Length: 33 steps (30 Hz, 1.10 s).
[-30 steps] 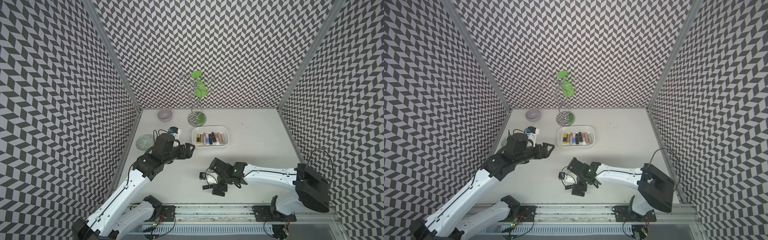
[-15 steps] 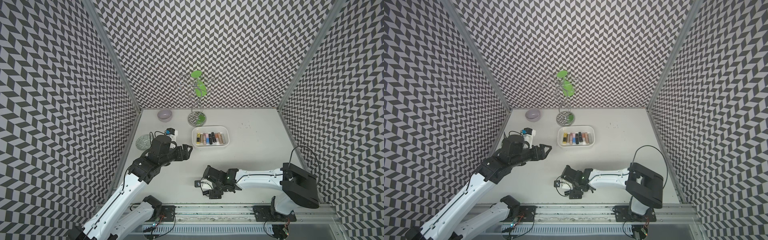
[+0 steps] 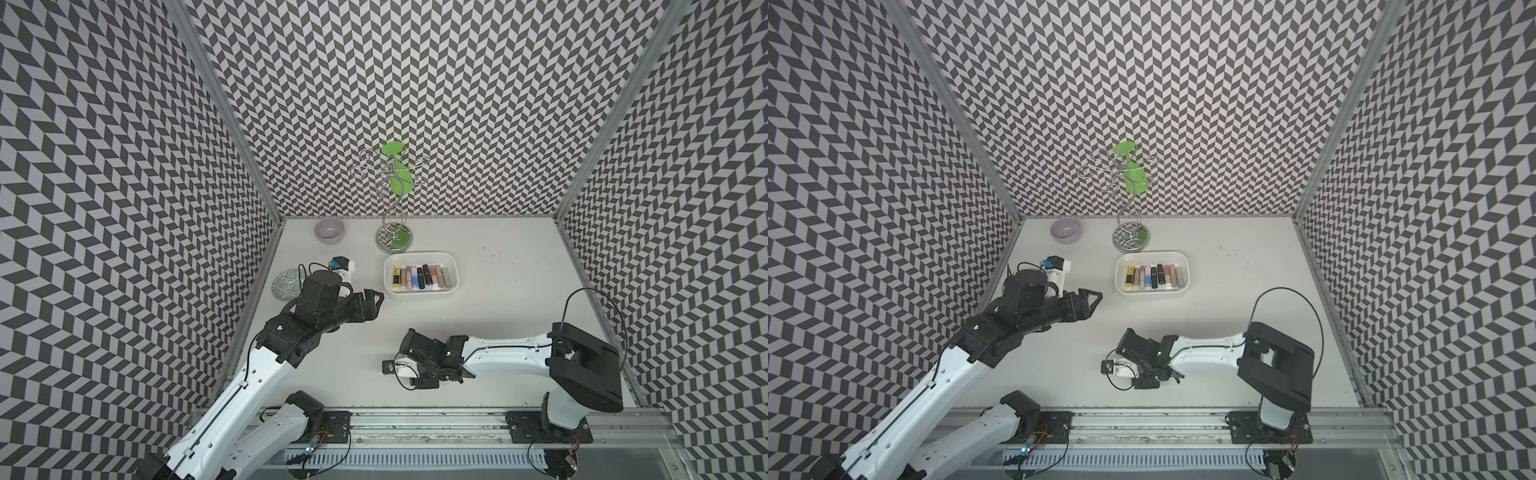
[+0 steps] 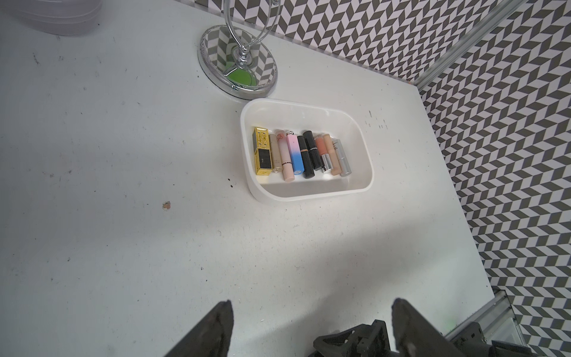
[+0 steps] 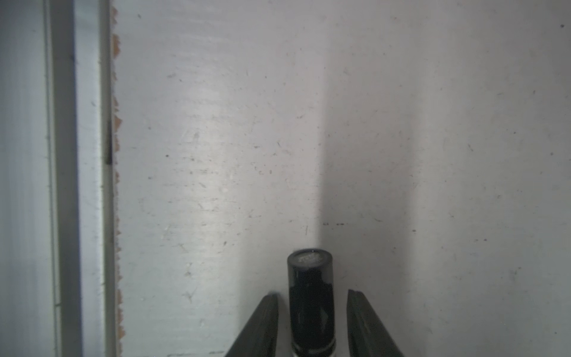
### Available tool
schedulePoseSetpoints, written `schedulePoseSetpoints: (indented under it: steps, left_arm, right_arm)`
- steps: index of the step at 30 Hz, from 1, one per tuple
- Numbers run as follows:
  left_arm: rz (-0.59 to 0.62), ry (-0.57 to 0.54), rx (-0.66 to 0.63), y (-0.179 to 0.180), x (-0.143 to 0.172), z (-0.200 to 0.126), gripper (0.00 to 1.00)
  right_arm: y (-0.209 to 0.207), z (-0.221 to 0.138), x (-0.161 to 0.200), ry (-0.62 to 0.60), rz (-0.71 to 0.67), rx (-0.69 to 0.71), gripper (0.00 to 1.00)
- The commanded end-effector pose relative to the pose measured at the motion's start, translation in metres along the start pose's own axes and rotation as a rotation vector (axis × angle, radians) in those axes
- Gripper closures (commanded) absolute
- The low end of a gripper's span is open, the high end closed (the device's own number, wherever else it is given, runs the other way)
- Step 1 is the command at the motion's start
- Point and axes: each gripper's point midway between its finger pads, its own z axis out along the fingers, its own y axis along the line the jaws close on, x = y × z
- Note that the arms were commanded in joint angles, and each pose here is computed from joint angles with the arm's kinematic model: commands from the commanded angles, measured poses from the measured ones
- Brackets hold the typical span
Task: Put the lipstick into the storage box
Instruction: Pick up the lipstick at the center of the board.
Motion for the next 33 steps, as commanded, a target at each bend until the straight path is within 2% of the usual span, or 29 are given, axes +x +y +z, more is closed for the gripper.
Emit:
schedulePoseSetpoints:
  steps: [1,5,9,15,19,25,30,33]
  left_arm:
    - [0.012,-0.012,0.01,-0.003,-0.005,-0.004,0.16]
    - [0.011,-0.01,0.011,-0.003,-0.006,-0.003,0.16]
    - [0.005,-0.004,0.011,-0.002,-0.004,-0.002,0.16]
    - [-0.002,-0.006,0.015,-0.003,-0.005,-0.003,0.16]
    - [-0.006,-0.017,0.02,-0.005,-0.008,-0.004,0.16]
    - [-0.004,-0.065,0.075,-0.016,-0.02,-0.01,0.16]
    - [0.024,-0.123,0.186,-0.039,-0.037,-0.018,0.15]
    - [0.038,-0.151,0.263,-0.054,-0.045,-0.024,0.14]
  right_arm:
    - [0.018,0.012,0.032,0.101,-0.008,-0.067,0.64]
    - [0.016,0.012,0.031,0.099,-0.006,-0.062,0.67]
    - [0.015,0.012,0.031,0.101,-0.003,-0.053,0.79]
    - [0.007,0.005,0.023,0.075,0.013,-0.035,0.81]
    - [-0.011,-0.015,0.007,0.007,0.057,0.001,0.82]
    - [-0.058,-0.079,-0.029,-0.235,0.216,0.061,0.82]
    - [-0.105,-0.162,-0.052,-0.535,0.394,0.108,0.82]
    - [-0.118,-0.208,-0.058,-0.698,0.453,0.115,0.81]
